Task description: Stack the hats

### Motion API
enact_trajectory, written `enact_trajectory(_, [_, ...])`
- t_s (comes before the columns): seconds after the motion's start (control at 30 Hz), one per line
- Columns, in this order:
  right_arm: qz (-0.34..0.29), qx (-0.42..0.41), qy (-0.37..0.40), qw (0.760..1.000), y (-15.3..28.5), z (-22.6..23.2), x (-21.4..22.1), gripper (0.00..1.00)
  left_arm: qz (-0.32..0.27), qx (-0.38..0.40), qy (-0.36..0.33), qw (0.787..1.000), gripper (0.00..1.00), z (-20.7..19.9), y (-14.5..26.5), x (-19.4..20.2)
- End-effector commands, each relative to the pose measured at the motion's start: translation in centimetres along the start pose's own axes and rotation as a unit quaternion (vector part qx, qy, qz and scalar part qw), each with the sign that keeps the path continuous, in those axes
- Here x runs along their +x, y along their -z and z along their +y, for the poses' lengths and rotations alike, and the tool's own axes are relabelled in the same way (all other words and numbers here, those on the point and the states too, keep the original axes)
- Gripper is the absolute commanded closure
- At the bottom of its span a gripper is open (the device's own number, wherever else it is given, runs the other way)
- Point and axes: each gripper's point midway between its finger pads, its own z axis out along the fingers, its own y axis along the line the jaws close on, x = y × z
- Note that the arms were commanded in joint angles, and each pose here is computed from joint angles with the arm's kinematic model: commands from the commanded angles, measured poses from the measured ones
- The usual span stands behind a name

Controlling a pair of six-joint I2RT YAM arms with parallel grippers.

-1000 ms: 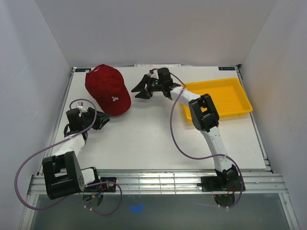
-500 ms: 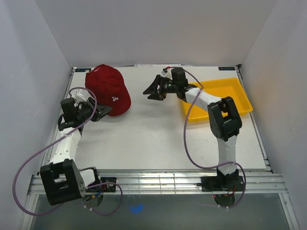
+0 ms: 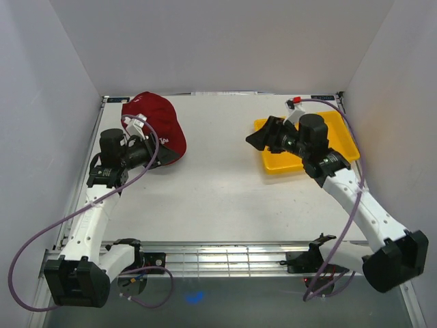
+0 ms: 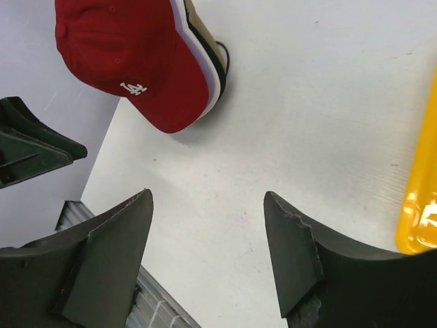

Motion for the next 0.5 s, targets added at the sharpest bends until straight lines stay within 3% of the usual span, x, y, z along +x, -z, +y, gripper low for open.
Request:
enact_trajectory(0.0, [-0.025,0.073,0.042,0.996,3.6,-2.4,0.9,0.28,-0.013,0.015,-0.042,0.999,0.55,-2.7,0.7,-0.9])
enact_trajectory(0.13, [-0.069,0.115,0.052,0.99,7.4,-3.4,0.9,0.15,-0.007,0.026,-0.062,0.998,0.55,-4.2,0.8,-1.0])
enact_trajectory(0.17, [-0.079,0.117,0.056,0.988,8.3,-3.2,0.7,0.07,-0.007,0.024,-0.066,0.998,0.55,-4.2,0.7,-1.0])
enact_trajectory(0.27, [-0.079,0.159,0.054,0.983,9.6,-4.4,0.9,0.11,-0.001,0.025,-0.069,0.997,0.55,-4.3,0.6,-0.5])
enact_trajectory(0.47, [-0.081,0.164,0.065,0.981,9.8,-4.4,0.4,0.11,0.009,0.023,-0.07,0.997,0.55,-4.0,0.3,0.2])
